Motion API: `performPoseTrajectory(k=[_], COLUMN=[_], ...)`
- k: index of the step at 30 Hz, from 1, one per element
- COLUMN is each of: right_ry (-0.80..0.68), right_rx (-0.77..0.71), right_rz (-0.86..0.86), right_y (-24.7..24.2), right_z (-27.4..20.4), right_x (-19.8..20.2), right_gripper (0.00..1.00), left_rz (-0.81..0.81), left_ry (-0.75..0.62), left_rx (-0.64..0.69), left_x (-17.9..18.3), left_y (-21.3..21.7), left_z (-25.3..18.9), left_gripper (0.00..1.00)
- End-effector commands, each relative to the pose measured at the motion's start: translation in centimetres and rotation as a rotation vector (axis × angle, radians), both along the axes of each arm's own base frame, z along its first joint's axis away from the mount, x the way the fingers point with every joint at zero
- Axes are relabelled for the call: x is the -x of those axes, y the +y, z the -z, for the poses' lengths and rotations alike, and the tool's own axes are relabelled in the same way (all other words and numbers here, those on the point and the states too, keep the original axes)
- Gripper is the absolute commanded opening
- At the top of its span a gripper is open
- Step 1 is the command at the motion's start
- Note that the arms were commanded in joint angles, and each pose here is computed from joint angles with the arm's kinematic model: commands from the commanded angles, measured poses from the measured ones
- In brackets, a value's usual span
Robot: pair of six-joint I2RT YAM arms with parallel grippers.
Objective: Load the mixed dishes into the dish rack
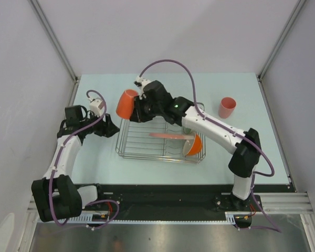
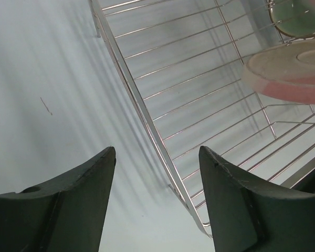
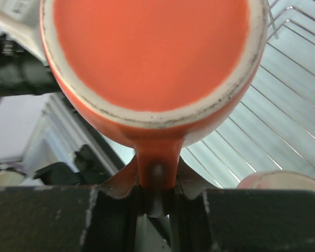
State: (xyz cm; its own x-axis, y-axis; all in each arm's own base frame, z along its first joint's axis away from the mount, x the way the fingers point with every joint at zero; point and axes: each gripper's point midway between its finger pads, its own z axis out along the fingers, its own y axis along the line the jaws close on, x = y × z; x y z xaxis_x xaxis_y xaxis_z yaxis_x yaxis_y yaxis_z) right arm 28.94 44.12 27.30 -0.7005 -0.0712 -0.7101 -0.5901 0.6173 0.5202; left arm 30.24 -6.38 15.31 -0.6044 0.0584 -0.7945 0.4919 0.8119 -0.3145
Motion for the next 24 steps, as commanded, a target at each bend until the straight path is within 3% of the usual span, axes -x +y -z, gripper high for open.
performPoseTrajectory(k=[1,11,24], right_ry=[-0.149,-0.204,-0.171], right_rx=[0.105,0.378,0.460], right_rz=[0.108,0.295,0.318], right_y=[0.8,1.8,1.0], right_z=[-0.1,5.5,9.9], right_x=[-3.2,-7.5,-9.9], right_gripper=[0.00,0.00,0.00], left_rz=[0.051,0.075,0.104], left_ry=[-0.017,-0.002,-0.026], left_rx=[-0.015,0.049,0.049], left_x=[0.4,0.3,0.5], left_y=[-0.3,-0.6,-0.9], left_z=[0.2,0.3,0.1], left_gripper=[0.69,0.68,0.68])
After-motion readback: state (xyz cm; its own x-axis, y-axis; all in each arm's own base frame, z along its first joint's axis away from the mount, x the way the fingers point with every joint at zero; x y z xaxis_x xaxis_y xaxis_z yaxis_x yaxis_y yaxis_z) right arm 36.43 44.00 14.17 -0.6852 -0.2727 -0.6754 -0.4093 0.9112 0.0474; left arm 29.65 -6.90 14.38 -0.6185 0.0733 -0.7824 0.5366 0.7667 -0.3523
